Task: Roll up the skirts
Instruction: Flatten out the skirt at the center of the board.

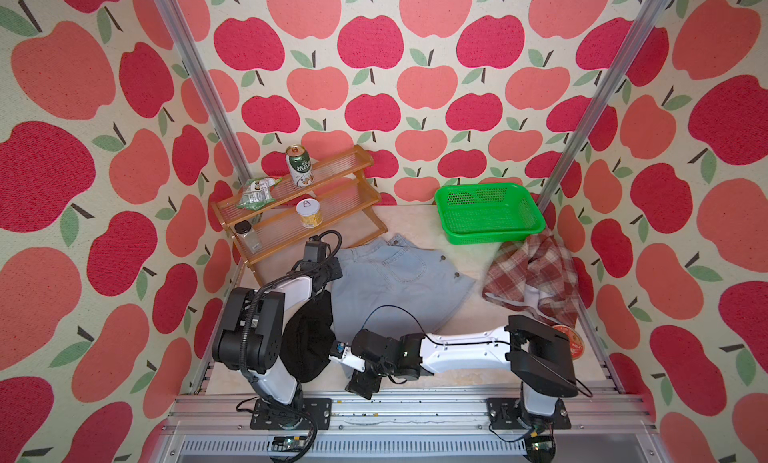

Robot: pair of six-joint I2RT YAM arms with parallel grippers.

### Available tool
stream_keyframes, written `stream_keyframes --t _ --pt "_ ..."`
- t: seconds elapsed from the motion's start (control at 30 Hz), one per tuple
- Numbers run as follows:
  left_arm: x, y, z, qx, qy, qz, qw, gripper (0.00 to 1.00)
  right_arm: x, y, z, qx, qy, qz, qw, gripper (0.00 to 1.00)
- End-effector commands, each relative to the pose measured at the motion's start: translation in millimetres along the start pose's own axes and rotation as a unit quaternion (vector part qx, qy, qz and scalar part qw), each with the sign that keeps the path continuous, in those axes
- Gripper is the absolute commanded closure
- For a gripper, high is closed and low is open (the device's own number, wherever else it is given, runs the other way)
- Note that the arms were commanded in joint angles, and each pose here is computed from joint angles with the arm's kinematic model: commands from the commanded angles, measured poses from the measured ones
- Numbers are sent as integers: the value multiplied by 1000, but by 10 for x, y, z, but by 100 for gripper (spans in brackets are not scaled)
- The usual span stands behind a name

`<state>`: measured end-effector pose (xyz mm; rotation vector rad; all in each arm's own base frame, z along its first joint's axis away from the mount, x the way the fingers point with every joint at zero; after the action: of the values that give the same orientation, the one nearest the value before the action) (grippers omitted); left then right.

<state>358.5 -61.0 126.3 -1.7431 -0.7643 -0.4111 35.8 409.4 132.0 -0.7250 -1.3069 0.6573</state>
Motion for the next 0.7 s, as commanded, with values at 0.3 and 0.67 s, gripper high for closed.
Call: stream_keyframes --t 0.3,0.67 --pt "189 -131 -111 -20 11 -7 1000 100 -91 435 49 -118 -51 59 990 27" --pt "185 -166 -87 -19 6 -11 1000 100 -65 523 -127 -172 -23 77 982 56"
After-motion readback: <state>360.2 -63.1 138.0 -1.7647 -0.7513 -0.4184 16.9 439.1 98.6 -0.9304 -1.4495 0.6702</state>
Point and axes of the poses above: each gripper's point midway between its finger pads, its own y axis out along the fingers, its own z axis along the line the jaws close on, x = y × z, the point moved 9 cm from there along -y, back along the fingers, and after that the axes turned 1 degree about y, right-handed, at the moved point
